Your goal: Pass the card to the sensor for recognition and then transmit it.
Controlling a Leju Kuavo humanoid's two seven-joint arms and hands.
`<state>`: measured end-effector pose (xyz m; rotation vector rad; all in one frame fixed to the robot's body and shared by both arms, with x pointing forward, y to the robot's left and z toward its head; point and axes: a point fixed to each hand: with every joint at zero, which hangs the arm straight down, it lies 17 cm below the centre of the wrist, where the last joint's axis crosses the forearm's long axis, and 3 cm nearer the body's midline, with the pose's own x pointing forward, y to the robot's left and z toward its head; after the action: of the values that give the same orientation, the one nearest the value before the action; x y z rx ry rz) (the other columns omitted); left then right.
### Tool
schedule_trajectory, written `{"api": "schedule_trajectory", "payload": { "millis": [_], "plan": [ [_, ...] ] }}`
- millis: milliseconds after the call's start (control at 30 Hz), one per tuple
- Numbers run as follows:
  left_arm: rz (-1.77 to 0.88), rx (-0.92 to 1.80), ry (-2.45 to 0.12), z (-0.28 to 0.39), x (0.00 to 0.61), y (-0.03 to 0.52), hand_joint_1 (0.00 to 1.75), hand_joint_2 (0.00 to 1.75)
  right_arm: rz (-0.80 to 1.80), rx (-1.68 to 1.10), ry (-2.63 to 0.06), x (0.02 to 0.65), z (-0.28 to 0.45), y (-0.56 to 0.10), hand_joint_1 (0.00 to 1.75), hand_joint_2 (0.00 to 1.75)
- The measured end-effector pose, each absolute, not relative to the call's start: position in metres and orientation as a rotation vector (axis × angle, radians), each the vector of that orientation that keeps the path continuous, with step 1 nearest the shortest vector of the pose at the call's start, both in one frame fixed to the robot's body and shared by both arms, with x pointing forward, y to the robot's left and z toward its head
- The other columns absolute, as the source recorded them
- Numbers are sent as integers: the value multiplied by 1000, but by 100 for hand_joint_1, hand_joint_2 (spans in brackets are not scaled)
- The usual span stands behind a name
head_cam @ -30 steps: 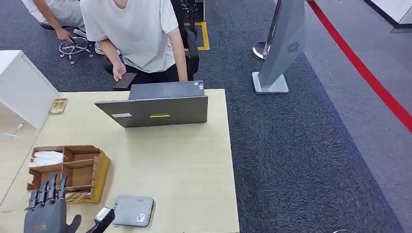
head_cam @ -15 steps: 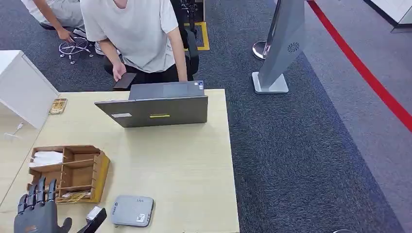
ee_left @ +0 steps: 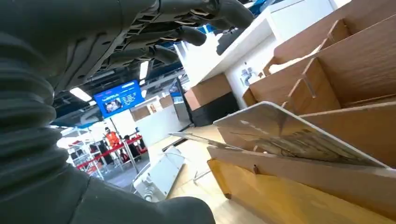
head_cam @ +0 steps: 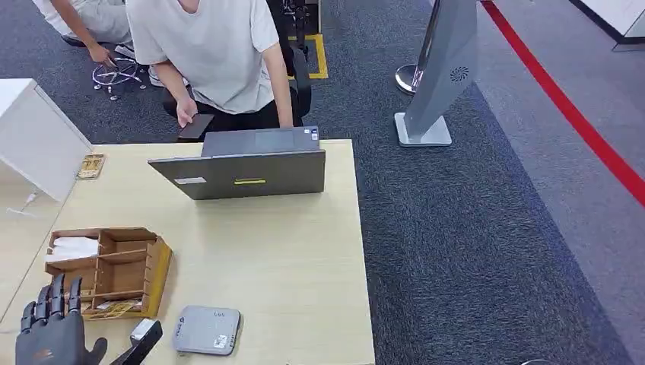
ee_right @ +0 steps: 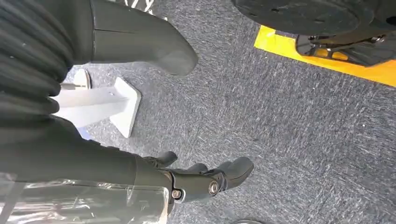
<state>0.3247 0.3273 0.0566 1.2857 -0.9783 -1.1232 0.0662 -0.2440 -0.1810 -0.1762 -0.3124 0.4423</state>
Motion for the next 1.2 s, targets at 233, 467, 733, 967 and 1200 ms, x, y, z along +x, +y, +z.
{"api": "schedule_trajectory", "payload": {
  "millis": [233, 467, 733, 967, 1200],
  "plan": [
    [-1126, 1292, -979, 61, 329, 326, 0, 175, 431, -173, -312, 67, -180, -241, 0, 175],
    [-1134, 1307, -992, 67, 335, 325, 0, 175, 434, -170, -313, 68, -180, -239, 0, 175],
    [-1154, 1304, -994, 66, 336, 319, 0, 175, 436, -169, -313, 67, -179, -238, 0, 175],
    [-1164, 1301, -996, 66, 336, 318, 0, 175, 436, -171, -309, 66, -179, -239, 0, 175],
    [-1168, 1303, -996, 66, 336, 318, 0, 175, 436, -172, -308, 66, -179, -240, 0, 175]
  ]
}}
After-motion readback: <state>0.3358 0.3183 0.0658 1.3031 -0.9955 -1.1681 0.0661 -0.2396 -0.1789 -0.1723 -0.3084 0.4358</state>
